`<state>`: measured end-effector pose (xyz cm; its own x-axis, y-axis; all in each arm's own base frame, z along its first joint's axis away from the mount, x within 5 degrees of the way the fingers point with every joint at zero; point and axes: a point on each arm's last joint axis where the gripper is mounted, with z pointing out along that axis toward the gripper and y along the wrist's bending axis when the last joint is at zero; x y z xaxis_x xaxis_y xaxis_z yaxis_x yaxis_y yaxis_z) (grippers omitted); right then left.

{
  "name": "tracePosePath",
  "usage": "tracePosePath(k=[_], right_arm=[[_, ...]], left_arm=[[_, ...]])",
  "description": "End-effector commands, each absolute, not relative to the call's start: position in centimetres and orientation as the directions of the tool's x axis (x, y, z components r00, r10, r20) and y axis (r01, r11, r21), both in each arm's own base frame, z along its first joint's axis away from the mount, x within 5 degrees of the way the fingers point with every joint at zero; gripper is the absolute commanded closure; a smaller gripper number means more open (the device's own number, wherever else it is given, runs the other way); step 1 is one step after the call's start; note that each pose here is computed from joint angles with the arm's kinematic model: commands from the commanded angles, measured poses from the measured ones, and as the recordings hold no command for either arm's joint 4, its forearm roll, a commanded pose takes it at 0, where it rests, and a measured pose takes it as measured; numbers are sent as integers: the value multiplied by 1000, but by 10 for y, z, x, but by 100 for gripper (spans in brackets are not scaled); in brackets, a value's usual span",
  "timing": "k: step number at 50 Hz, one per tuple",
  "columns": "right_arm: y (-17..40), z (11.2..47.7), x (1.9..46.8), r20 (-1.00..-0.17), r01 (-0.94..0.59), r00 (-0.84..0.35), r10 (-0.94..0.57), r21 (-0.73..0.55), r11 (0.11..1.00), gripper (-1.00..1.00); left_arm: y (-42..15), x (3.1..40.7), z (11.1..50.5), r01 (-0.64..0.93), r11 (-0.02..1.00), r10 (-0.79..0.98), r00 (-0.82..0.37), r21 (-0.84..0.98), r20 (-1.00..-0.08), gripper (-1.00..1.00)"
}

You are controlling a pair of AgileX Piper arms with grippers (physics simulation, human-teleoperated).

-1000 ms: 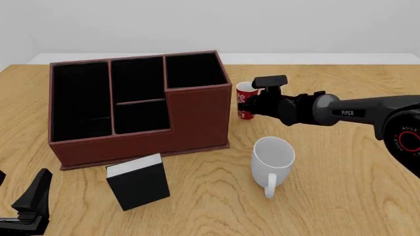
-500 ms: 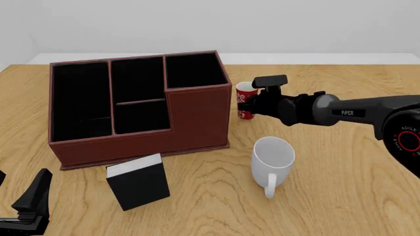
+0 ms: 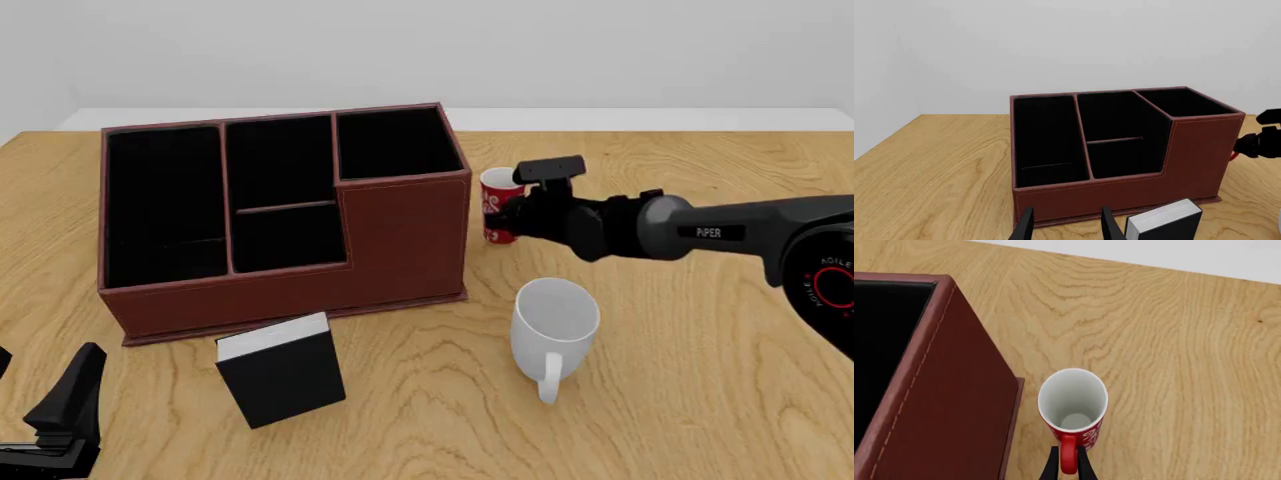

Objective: Pick up the red mug and place it to the right of the caddy.

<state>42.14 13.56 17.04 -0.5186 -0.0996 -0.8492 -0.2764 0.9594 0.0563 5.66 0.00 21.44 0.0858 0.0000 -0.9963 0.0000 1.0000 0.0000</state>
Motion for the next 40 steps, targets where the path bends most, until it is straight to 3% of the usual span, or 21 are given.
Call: tracePosePath(k=[1, 23, 24, 40], right_arm=[[135, 149, 412, -812, -241, -580, -59, 101, 965, 100], [134, 148, 405, -810, -245, -583, -65, 99, 964, 100], [134, 147, 405, -809, -246, -584, -66, 98, 964, -100], [133, 146, 402, -806, -244, -588, -66, 99, 965, -100]], left_arm=[[0, 57, 214, 0, 1000, 0, 86, 0, -996, -100], [0, 57, 214, 0, 1000, 0, 86, 0, -996, -100], [0, 57, 214, 0, 1000, 0, 86, 0, -996, -100], [0, 57, 214, 0, 1000, 0, 86, 0, -996, -100]])
